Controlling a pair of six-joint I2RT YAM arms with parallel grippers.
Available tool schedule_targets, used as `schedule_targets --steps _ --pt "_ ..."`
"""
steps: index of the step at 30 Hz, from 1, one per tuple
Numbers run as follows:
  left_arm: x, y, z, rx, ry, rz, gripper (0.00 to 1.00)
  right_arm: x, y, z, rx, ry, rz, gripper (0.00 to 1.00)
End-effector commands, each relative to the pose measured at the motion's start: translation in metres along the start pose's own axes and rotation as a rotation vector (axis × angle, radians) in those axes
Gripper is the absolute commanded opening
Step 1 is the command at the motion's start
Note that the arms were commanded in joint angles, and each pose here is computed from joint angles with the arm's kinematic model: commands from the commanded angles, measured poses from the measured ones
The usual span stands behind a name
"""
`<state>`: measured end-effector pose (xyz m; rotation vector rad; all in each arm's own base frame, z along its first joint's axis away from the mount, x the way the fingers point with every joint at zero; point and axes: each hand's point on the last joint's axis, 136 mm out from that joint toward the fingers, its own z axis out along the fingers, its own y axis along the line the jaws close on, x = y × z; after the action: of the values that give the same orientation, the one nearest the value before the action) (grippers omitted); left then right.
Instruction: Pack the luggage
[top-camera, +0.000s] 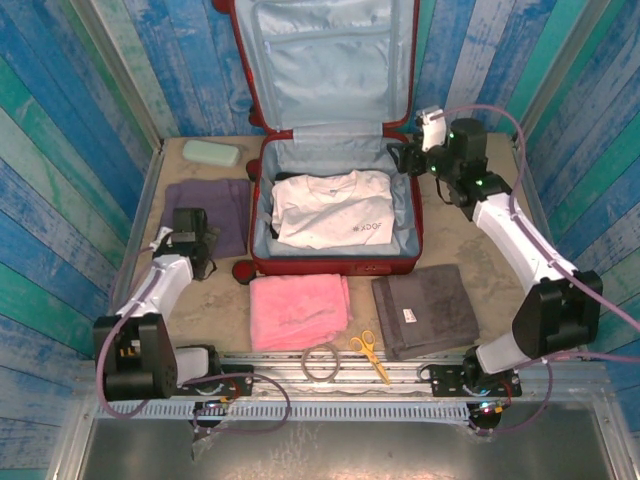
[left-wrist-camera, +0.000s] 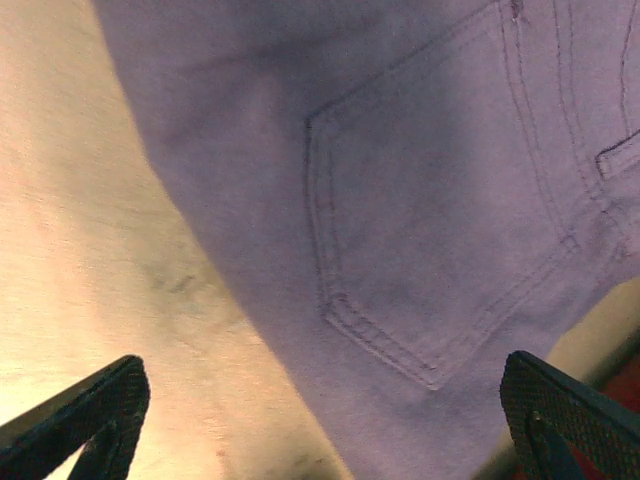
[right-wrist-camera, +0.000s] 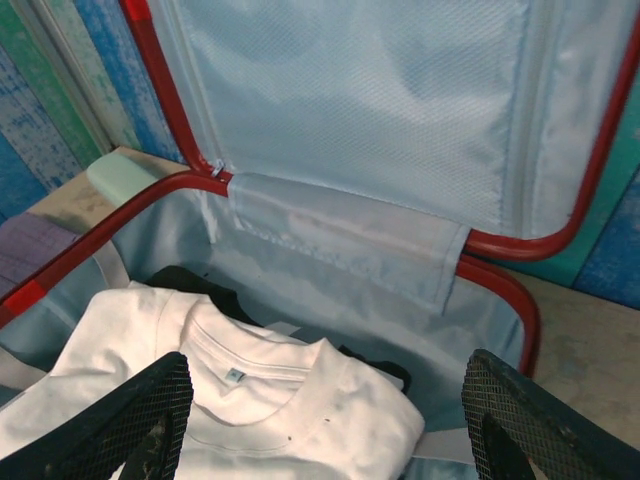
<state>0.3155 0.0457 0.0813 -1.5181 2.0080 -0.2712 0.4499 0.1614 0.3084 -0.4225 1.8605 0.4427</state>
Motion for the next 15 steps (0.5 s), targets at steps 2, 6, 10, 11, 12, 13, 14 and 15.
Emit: schedule_targets --steps 2,6,10,11,12,13,14,15 --pt "0.014 -0.008 0.023 0.102 0.086 -0.175 0.94 -0.013 -0.006 -0.017 0.022 -0.057 -0.025 0.73" --pt "0.022 0.005 0.038 0.071 0.107 -0.24 0.95 -0.007 -0.011 -0.017 0.03 -0.044 -0.015 0.73" --pt "0.016 0.021 0.034 0.045 0.053 -0.292 0.96 0.0 -0.012 -0.017 0.033 -0.027 -0.008 0.73" --pt "0.015 0.025 0.032 0.039 0.036 -0.299 0.96 0.002 -0.012 -0.017 0.032 -0.025 -0.007 0.73" --pt "0.012 0.029 0.031 0.037 0.015 -0.308 0.96 0.003 -0.012 -0.017 0.034 -0.023 -0.006 0.73" --pt "0.01 0.032 0.031 0.036 0.0 -0.316 0.96 0.003 -0.013 -0.017 0.035 -0.023 -0.007 0.73" --pt "0.009 0.036 0.033 0.031 -0.005 -0.324 0.97 0.003 -0.013 -0.018 0.036 -0.021 -0.006 0.73" --pt "0.009 0.04 0.036 0.021 -0.003 -0.339 0.97 0.004 -0.013 -0.018 0.037 -0.02 -0.006 0.73"
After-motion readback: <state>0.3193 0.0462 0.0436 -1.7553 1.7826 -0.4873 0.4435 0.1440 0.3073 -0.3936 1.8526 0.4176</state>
